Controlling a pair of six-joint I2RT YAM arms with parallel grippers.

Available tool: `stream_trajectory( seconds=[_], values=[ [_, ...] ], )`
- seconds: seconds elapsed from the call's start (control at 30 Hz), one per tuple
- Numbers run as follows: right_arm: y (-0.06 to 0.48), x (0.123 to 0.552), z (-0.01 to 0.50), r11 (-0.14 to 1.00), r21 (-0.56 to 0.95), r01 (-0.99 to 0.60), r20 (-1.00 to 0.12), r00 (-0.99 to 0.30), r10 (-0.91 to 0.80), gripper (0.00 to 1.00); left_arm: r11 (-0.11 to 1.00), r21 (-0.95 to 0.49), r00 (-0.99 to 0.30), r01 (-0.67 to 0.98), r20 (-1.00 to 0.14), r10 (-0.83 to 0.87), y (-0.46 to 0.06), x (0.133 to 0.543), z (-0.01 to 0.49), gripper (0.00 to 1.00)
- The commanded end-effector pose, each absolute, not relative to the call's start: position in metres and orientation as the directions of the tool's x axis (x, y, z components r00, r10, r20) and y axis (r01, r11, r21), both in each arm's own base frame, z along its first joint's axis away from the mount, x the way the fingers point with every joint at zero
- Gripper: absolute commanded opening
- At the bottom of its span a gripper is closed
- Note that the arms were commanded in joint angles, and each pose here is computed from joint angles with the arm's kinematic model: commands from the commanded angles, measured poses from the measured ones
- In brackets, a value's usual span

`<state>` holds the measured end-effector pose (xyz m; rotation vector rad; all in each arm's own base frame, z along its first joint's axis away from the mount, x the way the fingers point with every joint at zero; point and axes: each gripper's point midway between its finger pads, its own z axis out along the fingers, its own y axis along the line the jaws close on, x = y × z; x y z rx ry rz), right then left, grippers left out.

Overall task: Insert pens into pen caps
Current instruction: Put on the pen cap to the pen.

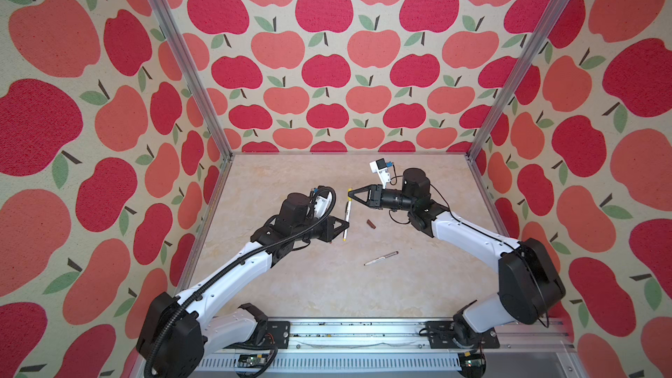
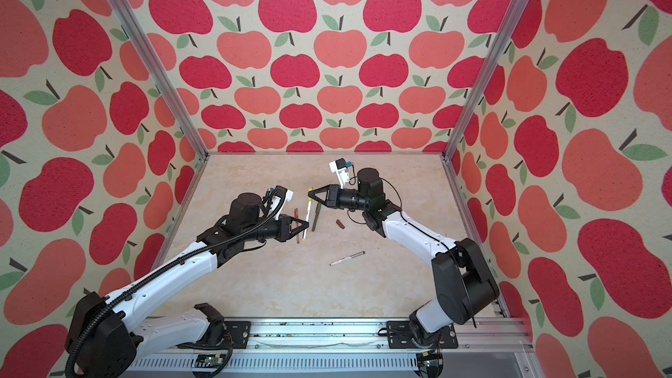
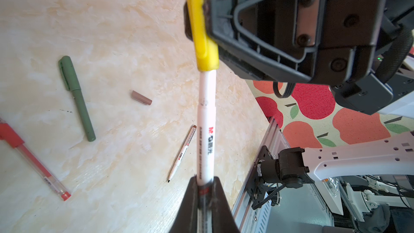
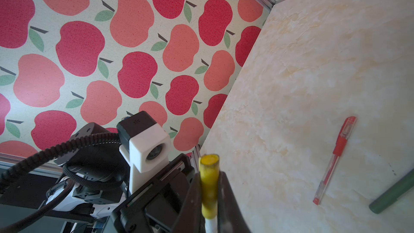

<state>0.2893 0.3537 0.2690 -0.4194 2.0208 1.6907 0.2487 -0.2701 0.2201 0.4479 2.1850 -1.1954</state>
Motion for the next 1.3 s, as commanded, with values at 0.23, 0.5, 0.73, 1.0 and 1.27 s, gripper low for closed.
stream_trajectory(
  seconds=[0.23, 0.5, 0.73, 1.0, 1.27],
  values=[
    [0.356, 0.271, 0.27, 0.18, 0.829, -0.53, -0.544, -0.838, 0.038, 0.0, 0.58, -0.606, -0.686, 0.544, -0.719, -0.108, -0.257, 0.267, 0.241, 0.0],
    [0.364, 0.258, 0.257, 0.178, 0.837, -0.517, -0.526, -0.85, 0.005, 0.0, 0.593, -0.58, -0.618, 0.559, -0.768, -0.168, -0.248, 0.274, 0.257, 0.0],
    [0.369, 0.243, 0.238, 0.206, 0.829, -0.52, -0.52, -0.852, -0.061, 0.0, 0.596, -0.553, -0.565, 0.582, -0.802, -0.193, -0.243, 0.283, 0.276, 0.0],
    [0.376, 0.222, 0.212, 0.224, 0.832, -0.507, -0.486, -0.862, -0.144, 0.0, 0.598, -0.518, -0.509, 0.611, -0.836, -0.205, -0.24, 0.295, 0.295, 0.0],
    [0.381, 0.206, 0.193, 0.241, 0.827, -0.507, -0.467, -0.86, -0.207, 0.0, 0.599, -0.488, -0.45, 0.634, -0.864, -0.228, -0.231, 0.306, 0.319, 0.0]
  ],
)
